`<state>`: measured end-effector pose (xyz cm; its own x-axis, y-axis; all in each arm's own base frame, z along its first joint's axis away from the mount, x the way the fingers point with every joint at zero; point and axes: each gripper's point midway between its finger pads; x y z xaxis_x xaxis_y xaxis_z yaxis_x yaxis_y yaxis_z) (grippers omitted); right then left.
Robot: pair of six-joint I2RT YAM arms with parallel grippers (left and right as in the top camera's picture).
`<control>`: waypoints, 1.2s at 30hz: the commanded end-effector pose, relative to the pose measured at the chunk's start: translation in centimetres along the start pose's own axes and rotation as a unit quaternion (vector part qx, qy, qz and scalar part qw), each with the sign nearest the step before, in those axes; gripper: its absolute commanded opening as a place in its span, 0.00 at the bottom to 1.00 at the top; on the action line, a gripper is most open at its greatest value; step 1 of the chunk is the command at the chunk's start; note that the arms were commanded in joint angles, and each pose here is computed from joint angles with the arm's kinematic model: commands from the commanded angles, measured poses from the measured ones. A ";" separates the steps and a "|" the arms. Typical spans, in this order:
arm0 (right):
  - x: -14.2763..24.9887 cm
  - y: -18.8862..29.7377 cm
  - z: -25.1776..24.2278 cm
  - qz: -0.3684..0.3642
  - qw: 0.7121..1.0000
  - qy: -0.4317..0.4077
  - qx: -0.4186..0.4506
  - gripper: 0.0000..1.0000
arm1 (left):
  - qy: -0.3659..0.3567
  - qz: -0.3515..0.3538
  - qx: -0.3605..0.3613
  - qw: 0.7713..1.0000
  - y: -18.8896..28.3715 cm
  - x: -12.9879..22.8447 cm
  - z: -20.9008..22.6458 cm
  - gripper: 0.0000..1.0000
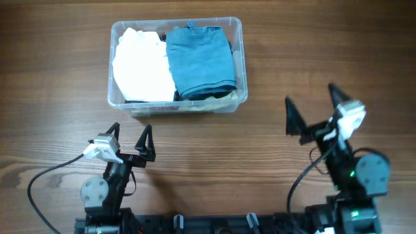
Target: Pack container
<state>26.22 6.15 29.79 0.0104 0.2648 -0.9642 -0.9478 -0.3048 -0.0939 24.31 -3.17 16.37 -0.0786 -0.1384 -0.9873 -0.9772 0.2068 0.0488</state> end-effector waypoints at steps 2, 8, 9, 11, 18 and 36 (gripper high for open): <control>2.8 1.9 -0.6 -0.020 1.000 0.016 -0.004 1.00 | -0.001 0.000 0.001 1.000 0.0 0.1 -0.1 1.00; 5.4 2.9 -2.2 -0.025 0.999 0.017 0.017 1.00 | -0.001 0.000 0.001 1.000 0.0 0.1 -0.1 1.00; 5.7 3.0 -2.5 -0.025 0.999 0.017 0.021 1.00 | -0.001 0.000 0.001 1.000 0.0 0.1 -0.1 1.00; 6.3 3.2 -2.9 -0.017 0.999 0.015 0.029 1.00 | -0.001 0.000 0.001 1.000 0.0 0.1 -0.1 1.00; 8.7 3.6 -3.5 -0.006 0.999 0.011 0.033 1.00 | -0.001 0.000 0.001 1.000 0.0 0.1 -0.1 1.00; 10.8 3.7 -4.4 0.025 0.998 -0.010 0.052 1.00 | -0.001 0.000 0.001 1.000 0.0 0.1 -0.1 1.00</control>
<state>24.28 4.11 17.63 -0.0602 0.2573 -0.9645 -0.9720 -0.2351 -0.0020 24.31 -3.17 16.37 -0.0786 -0.1384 -0.9873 -0.9772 0.2068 0.0488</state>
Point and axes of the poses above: each gripper's point midway between its finger pads, its own y axis back along the fingers, its own z axis along the line the jaws close on, x = y × z, and after that the axes turned 13 degrees about -y, right-handed
